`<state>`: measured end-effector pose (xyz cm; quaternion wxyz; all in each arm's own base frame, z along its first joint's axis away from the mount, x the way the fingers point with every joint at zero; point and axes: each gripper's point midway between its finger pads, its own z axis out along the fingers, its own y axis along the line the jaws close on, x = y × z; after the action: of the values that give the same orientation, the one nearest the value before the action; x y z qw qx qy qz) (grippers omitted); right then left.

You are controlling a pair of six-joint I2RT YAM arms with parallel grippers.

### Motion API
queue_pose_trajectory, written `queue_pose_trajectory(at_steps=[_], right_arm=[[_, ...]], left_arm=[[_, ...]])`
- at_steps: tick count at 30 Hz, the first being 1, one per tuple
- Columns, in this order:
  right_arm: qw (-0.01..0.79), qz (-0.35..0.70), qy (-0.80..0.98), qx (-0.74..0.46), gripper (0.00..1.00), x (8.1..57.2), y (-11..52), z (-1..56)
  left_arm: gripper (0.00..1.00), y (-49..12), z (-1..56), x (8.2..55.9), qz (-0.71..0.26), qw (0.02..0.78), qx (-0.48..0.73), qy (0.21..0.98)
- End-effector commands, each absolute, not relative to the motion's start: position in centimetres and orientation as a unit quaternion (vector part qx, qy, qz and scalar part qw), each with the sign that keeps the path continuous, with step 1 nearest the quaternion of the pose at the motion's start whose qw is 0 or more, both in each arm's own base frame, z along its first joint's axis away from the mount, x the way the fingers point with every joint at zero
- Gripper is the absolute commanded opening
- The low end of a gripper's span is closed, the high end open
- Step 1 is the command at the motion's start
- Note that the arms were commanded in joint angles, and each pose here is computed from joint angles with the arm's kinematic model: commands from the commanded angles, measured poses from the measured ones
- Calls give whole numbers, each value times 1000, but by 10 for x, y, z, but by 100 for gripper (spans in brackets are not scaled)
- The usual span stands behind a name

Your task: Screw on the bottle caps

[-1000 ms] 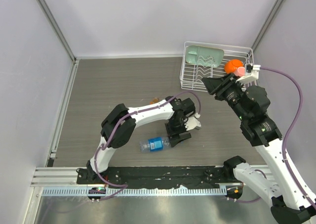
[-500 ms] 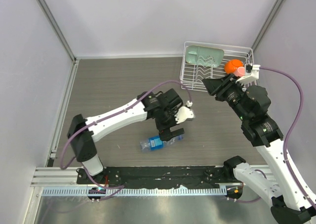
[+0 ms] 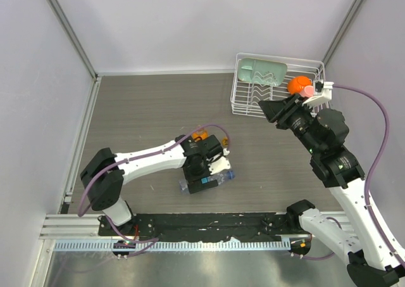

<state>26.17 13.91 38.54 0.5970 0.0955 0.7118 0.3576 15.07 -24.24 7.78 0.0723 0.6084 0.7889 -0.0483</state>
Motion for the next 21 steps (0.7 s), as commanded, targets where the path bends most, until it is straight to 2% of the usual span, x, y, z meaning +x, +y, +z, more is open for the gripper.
queue_pose_trajectory(at_steps=[1,7,17,21], right_arm=[[614,372,692,79,29,257,142,409],[614,370,692,78,29,258,142,410],[612,369,696,77,28,262,144,409],[608,371,697,79,27,263,145,407]], left_arm=[[100,-261,67,163,-53,105,596,795],[100,-264,52,161,-63,98,600,792],[100,-255,32,171,-41,141,617,773],[93,-265,29,176,-49,154,617,770]])
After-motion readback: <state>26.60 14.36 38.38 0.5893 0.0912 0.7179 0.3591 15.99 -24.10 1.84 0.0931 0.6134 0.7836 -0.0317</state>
